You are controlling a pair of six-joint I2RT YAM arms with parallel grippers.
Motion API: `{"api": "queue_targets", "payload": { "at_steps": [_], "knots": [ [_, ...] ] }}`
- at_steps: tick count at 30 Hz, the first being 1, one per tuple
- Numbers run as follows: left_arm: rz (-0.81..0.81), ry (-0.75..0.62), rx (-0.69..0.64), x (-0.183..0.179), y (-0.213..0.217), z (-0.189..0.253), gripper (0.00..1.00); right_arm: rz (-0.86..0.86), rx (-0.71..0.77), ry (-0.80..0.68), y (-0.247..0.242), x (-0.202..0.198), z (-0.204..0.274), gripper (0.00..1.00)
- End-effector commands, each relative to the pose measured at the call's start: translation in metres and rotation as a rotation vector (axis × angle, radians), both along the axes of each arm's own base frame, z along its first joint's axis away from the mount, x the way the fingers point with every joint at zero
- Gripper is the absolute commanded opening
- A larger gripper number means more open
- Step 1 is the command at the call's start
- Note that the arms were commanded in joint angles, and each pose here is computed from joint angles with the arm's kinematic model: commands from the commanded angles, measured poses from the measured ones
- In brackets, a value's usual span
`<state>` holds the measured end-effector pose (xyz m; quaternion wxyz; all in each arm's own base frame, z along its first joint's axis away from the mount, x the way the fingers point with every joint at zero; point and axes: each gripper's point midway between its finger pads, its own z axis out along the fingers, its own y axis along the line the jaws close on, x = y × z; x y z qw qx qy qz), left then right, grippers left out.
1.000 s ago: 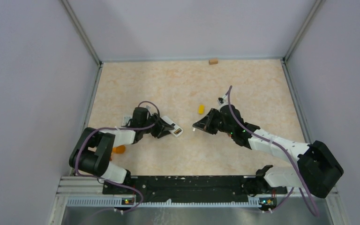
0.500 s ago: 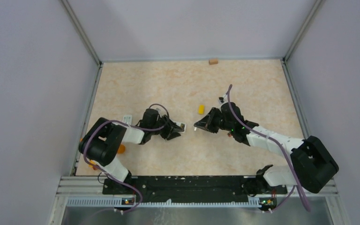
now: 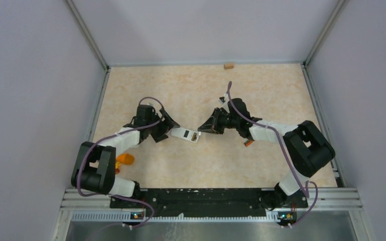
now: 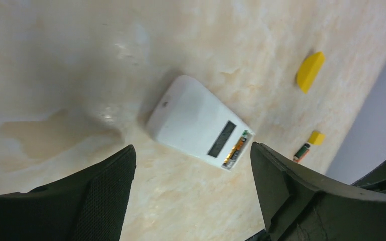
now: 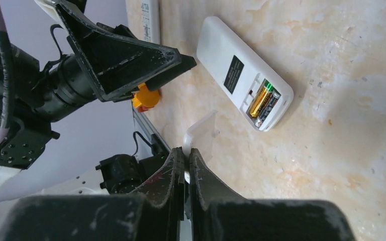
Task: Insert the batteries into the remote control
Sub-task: Adjust the remote control at the center of the board, then load the battery cover into the remote control.
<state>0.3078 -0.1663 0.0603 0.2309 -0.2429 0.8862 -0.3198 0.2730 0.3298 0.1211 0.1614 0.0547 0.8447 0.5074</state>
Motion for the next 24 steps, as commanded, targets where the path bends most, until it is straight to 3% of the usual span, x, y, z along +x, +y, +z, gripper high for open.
{"api": "queue_targets", "payload": {
  "at_steps": [1,7,15,24],
  "knots": [
    [-0.064,0.001,0.072,-0.002,0.018,0.005,0.87,0.028,0.083,-0.02,0.017,0.014,0.015,0.0],
    [-0.127,-0.022,-0.028,0.005,0.009,0.004,0.83,0.007,0.132,0.033,0.029,0.016,0.007,0.0],
    [-0.128,-0.036,-0.044,0.013,0.019,0.005,0.82,-0.074,0.18,0.077,0.037,0.024,-0.008,0.0],
    [-0.127,-0.029,-0.053,0.015,0.02,0.004,0.79,-0.098,0.134,0.142,0.038,0.015,-0.032,0.0]
  ]
}}
